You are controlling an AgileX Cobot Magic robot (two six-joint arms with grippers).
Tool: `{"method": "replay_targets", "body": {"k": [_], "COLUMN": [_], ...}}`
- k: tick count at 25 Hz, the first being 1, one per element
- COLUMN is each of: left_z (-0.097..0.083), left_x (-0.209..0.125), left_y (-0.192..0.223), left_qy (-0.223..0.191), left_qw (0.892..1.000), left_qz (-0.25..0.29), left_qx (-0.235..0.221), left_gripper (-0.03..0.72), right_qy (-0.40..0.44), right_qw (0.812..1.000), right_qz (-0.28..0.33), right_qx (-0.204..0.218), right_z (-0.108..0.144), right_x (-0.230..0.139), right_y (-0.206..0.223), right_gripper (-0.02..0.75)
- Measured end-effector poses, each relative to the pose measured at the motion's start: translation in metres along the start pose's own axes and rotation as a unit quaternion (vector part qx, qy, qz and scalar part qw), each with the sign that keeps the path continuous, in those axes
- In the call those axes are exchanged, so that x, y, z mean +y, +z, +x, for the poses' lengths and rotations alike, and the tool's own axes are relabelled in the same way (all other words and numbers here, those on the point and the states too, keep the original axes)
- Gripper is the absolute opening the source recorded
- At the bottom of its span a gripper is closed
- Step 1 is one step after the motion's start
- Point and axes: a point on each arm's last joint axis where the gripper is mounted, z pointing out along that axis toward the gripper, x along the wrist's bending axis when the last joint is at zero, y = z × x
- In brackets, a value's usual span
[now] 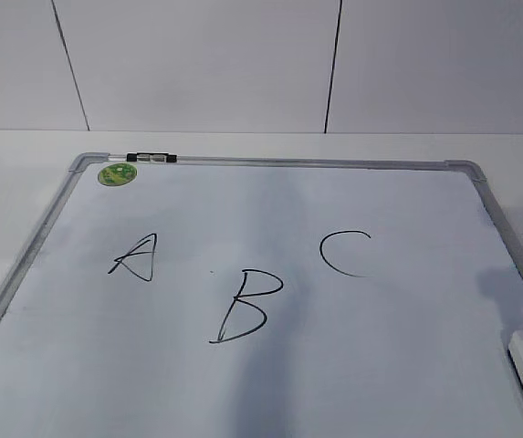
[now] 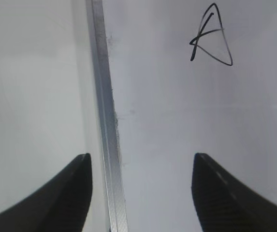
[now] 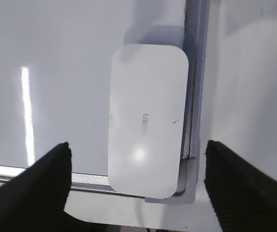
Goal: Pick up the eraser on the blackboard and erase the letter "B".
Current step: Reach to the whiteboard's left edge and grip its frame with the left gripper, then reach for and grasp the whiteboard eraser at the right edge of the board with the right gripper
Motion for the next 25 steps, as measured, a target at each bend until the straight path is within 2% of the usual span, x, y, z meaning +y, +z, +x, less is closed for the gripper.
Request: {"method": "replay_targets", "body": {"k": [5,14,25], "left_z": [0.013,0.028,0.033], "left_x": [0.009,0.014,0.014], "left_y": [0.042,0.089,0.116], "left_qy": [-0.005,-0.016,-0.033], "left_qw": [0.999,0.997,0.996], "left_qz": [0.043,0.071,0.087], "left_qx": [0.002,0.011,-0.003], "left_gripper": [0.486,0.486,0.467], "right_qy": [-0.006,-0.009,-0.01], "right_qw": [1.0,1.0,1.0], "right_qz": [0.0,0.0,0.002], "right_qx": [0.0,0.0,0.0], "right_z": [0.0,0.0,0.0], "right_x": [0.0,0.0,0.0], "right_y": [0.0,0.0,0.0], "right_gripper": [0.669,0.668,0.654]}}
